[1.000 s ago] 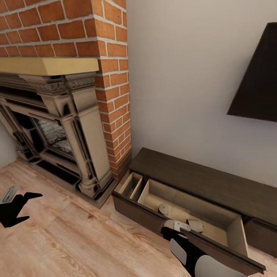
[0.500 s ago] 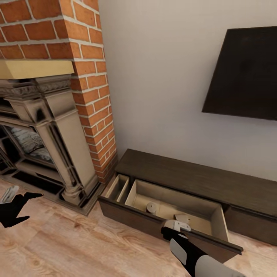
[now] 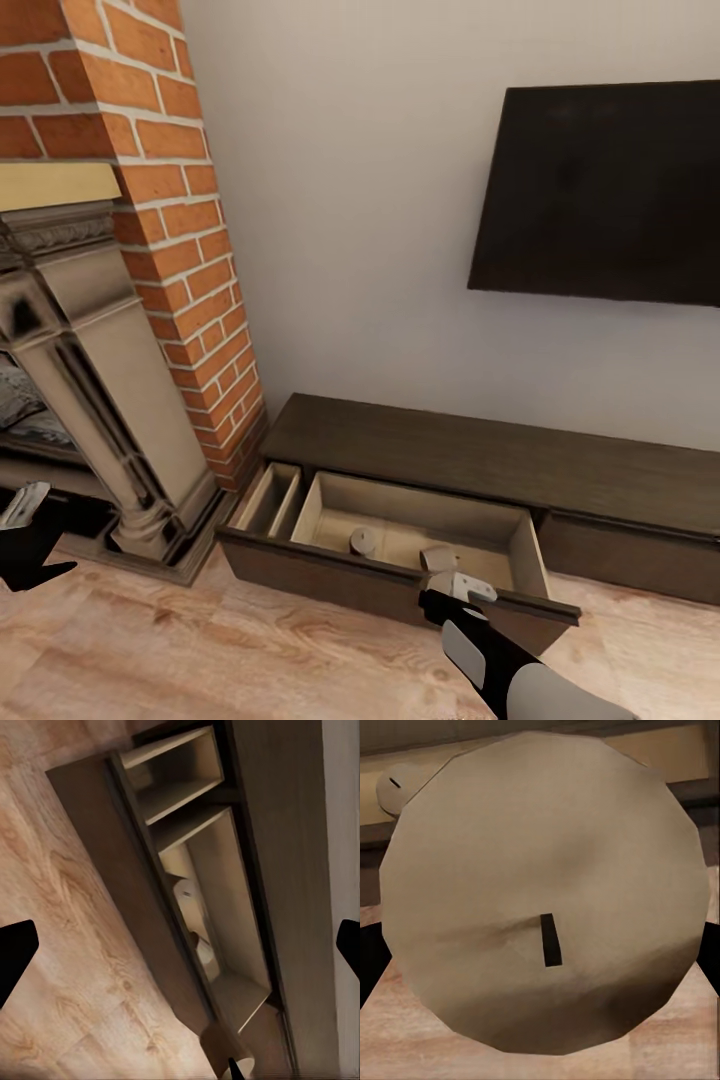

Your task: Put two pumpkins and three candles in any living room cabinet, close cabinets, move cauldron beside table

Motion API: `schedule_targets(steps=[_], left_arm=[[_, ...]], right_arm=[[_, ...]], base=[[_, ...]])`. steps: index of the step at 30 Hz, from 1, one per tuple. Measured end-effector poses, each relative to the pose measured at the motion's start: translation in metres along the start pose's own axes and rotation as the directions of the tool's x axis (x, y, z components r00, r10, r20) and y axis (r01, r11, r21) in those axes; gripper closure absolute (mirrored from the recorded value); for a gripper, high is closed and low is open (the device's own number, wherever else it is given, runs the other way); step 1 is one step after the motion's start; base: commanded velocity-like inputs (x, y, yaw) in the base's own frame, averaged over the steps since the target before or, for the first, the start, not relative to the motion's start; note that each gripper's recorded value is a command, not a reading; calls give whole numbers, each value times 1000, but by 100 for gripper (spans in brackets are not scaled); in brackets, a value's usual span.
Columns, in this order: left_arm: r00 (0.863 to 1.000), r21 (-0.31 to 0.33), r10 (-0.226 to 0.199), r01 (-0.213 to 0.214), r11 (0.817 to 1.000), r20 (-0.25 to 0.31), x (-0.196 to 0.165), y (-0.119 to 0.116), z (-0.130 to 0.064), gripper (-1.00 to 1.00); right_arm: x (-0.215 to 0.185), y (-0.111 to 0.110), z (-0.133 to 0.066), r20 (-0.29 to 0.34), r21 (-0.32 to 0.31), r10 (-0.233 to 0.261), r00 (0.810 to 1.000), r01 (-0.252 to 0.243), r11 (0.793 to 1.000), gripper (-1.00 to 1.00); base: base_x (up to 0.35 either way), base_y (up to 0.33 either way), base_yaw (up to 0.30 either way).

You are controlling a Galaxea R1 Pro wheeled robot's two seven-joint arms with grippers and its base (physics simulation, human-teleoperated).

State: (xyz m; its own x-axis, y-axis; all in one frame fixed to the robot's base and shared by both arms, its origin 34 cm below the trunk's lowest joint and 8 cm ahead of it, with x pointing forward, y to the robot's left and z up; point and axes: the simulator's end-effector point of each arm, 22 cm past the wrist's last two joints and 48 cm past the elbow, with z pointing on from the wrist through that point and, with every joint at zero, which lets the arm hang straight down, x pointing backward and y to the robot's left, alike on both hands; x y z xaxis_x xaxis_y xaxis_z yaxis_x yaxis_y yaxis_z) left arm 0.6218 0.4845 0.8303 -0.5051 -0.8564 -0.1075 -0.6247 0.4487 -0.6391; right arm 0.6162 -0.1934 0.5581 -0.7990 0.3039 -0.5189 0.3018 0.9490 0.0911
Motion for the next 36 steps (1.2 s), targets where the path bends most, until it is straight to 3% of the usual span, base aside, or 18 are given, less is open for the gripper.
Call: schedule_targets(steps=[17,36], left_arm=[[1000,10,3,-3,1000,5,-1,-4,-4,-100],[1000,21,6,-6,1000,11,-1,-8,-9,-100]], right_arm=[[-6,1,-3,12,-3,1,1000,-1,1000,100],[-13,7,-7,27,-15,3,1000,-2,1000,100]], base=[[4,1,-277],[135,114,-261]])
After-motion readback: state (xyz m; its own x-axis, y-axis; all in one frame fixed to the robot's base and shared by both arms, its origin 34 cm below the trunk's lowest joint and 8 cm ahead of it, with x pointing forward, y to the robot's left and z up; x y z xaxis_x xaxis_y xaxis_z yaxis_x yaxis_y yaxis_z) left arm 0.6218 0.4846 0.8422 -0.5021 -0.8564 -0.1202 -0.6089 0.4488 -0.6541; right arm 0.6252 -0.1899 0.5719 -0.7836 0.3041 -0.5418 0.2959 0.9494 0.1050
